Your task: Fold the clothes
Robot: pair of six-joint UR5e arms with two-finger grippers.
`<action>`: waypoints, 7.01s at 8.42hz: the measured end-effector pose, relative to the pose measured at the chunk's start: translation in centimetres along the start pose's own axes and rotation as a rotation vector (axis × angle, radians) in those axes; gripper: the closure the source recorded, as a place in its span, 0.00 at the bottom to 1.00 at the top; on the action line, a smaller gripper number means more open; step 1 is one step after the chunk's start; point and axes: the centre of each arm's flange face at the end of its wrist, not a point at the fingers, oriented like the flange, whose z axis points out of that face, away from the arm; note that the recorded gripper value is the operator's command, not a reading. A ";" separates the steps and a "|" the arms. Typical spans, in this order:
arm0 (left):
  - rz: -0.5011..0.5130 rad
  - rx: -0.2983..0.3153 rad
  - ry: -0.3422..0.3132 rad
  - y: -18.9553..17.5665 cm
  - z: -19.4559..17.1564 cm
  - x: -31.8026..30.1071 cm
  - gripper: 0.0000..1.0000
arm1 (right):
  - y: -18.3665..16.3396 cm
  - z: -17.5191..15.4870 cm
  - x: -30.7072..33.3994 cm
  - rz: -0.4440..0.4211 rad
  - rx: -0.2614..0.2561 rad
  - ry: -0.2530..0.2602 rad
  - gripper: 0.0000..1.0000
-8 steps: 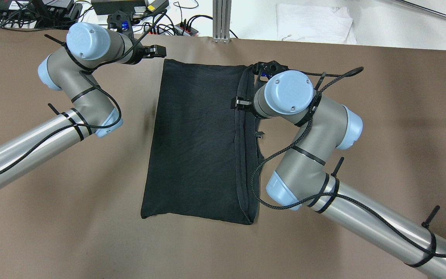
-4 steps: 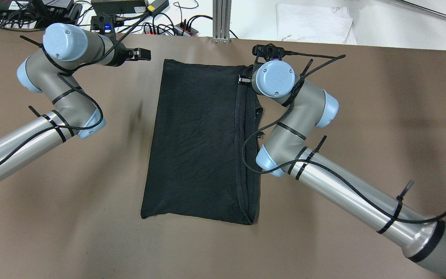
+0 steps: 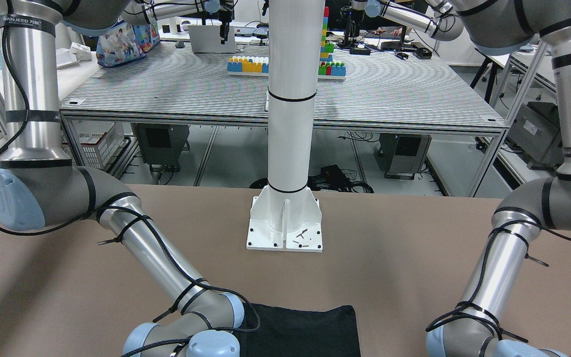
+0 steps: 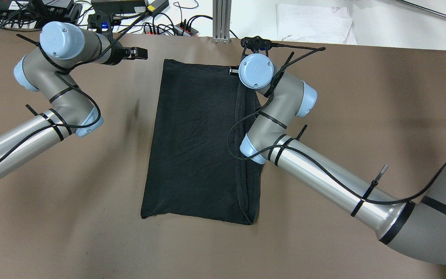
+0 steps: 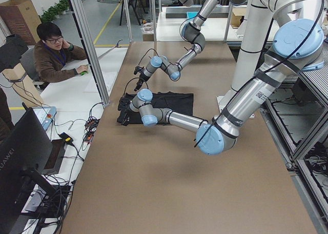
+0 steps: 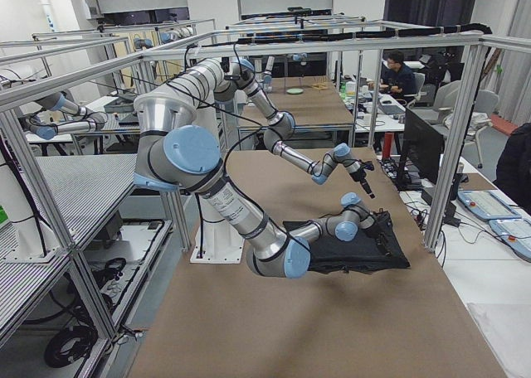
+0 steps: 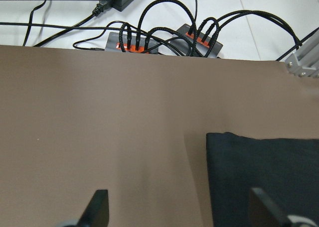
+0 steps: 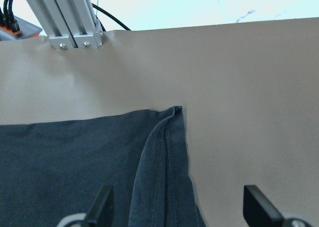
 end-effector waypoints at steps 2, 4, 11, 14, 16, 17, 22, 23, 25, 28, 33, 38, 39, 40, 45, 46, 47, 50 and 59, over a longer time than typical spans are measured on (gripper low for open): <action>0.002 -0.004 -0.009 0.1 0.4 -0.2 0.00 | 0.4 2.2 -0.6 -0.006 0.008 0.014 0.17; 0.002 -0.007 -0.015 0.2 0.7 -0.3 0.00 | 1.1 3.2 -1.9 -0.015 0.012 0.023 0.26; 0.000 -0.011 -0.029 0.4 1.3 -0.8 0.00 | 2.8 4.5 -2.5 -0.104 0.025 0.063 0.89; -0.001 -0.012 -0.029 0.4 1.3 -0.8 0.00 | 2.1 4.2 -2.8 -0.135 0.027 0.058 0.98; 0.000 -0.012 -0.029 0.4 1.3 -0.8 0.00 | 2.0 4.1 -2.8 -0.142 0.028 0.057 0.84; 0.000 -0.012 -0.029 0.4 1.3 -0.8 0.00 | 1.9 4.1 -2.8 -0.143 0.029 0.057 0.69; -0.001 -0.012 -0.028 0.3 1.2 -0.7 0.00 | 2.1 4.3 -2.8 -0.146 0.032 0.061 0.58; -0.001 -0.012 -0.027 0.3 1.2 -0.6 0.00 | 2.3 4.4 -2.7 -0.148 0.030 0.063 0.59; -0.001 -0.011 -0.027 0.3 1.3 -0.5 0.00 | 2.7 4.7 -2.6 -0.152 0.026 0.071 0.90; 0.001 -0.012 -0.024 0.4 1.3 -0.2 0.00 | 2.8 4.8 -2.5 -0.152 0.027 0.074 1.00; 0.000 -0.007 -0.019 0.2 1.2 0.3 0.00 | 0.8 4.3 -1.2 -0.139 0.042 0.064 0.97; -0.009 -0.004 -0.020 -0.6 1.5 1.5 0.00 | 0.9 4.5 2.7 -0.175 0.051 0.063 0.06; -0.010 -0.004 -0.019 -0.8 1.5 1.7 0.00 | 0.7 3.9 2.3 -0.171 0.046 0.049 0.06; -0.011 -0.003 -0.017 -0.9 1.5 2.0 0.00 | 0.5 3.2 1.6 -0.164 0.040 0.036 0.06; -0.010 -0.001 -0.011 -1.4 1.5 2.9 0.00 | 3.1 3.5 1.9 -0.112 -0.009 0.072 0.07; -0.010 0.000 -0.010 -1.4 1.5 3.1 0.00 | 3.6 3.9 2.4 -0.113 -0.016 0.080 0.07; -0.010 0.001 -0.009 -1.5 1.5 3.2 0.00 | 3.9 4.0 2.7 -0.113 -0.021 0.081 0.07; -0.011 0.002 -0.006 -1.6 1.4 3.5 0.00 | 3.7 2.5 4.1 -0.125 -0.066 0.086 0.07; -0.011 0.002 -0.003 -1.6 1.4 3.7 0.00 | 3.3 -0.4 7.5 -0.098 -0.182 0.031 0.06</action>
